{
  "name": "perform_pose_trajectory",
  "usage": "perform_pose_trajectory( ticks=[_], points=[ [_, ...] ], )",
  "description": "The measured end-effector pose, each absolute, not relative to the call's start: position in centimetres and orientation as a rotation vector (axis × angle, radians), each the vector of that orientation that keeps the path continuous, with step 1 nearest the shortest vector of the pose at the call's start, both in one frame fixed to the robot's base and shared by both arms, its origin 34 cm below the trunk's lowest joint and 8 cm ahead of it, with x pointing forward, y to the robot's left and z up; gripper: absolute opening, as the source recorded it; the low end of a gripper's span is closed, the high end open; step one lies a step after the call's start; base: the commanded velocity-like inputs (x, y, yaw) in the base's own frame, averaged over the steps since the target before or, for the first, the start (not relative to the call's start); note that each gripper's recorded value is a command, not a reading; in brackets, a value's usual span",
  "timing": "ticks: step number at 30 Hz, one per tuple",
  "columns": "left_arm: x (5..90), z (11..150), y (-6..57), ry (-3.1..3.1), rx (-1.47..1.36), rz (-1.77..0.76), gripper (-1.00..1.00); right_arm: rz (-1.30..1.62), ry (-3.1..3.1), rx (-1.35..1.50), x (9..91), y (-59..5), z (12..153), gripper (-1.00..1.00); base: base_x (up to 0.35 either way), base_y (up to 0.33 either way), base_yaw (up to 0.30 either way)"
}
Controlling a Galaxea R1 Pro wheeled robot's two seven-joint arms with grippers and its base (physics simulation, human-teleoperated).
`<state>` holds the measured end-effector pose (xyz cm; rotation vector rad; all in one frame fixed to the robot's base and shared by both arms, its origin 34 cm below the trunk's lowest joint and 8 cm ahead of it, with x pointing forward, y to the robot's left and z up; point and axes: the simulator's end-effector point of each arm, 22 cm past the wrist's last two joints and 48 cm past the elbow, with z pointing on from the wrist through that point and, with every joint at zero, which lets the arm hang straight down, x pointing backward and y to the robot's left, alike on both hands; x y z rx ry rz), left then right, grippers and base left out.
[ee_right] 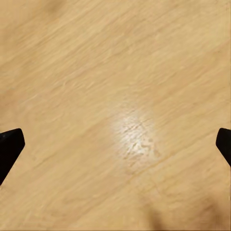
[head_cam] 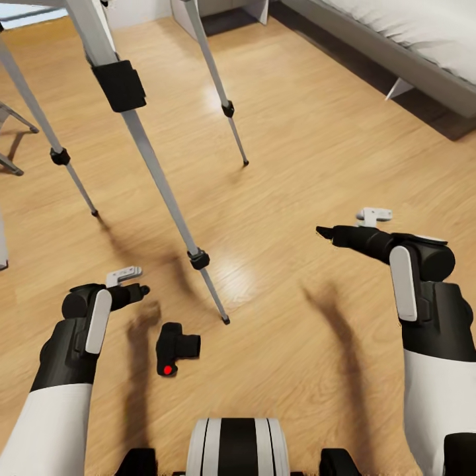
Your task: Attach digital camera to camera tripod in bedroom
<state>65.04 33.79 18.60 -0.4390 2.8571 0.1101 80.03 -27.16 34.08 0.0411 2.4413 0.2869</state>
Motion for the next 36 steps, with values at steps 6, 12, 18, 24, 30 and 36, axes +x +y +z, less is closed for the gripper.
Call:
perform_pose_trajectory(
  ticks=[6, 12, 18, 24, 30, 36],
  points=[
    [65.0, 16.6, 33.9, 2.905, -0.448, 0.116, 1.00, 0.286, 2.382, 0.032, 83.0, -27.0, 36.1, 1.00, 0.000, 0.000, 0.000],
    [65.2, 15.8, 34.6, 2.932, -0.451, 0.133, 1.00, 0.280, 2.340, 0.026, 84.7, -27.1, 38.0, 1.00, 0.000, 0.000, 0.000],
    [65.2, 15.8, 34.6, 2.932, -0.451, 0.133, 1.00, 0.280, 2.340, 0.026, 84.7, -27.1, 38.0, 1.00, 0.000, 0.000, 0.000],
    [65.2, 15.8, 37.1, 2.938, -0.457, 0.216, 1.00, 0.278, 2.328, 0.023, 85.2, -27.0, 38.6, 1.00, 0.000, 0.000, 0.000],
    [66.5, 17.5, 38.8, 2.883, -0.460, 0.264, 1.00, 0.275, 2.326, 0.019, 85.3, -27.1, 38.7, 1.00, 0.000, 0.000, 0.000],
    [68.5, 20.9, 39.3, 2.777, -0.438, 0.277, 1.00, 0.274, 2.326, 0.019, 85.3, -27.2, 38.8, 1.00, 0.000, 0.000, 0.000]
  ],
)
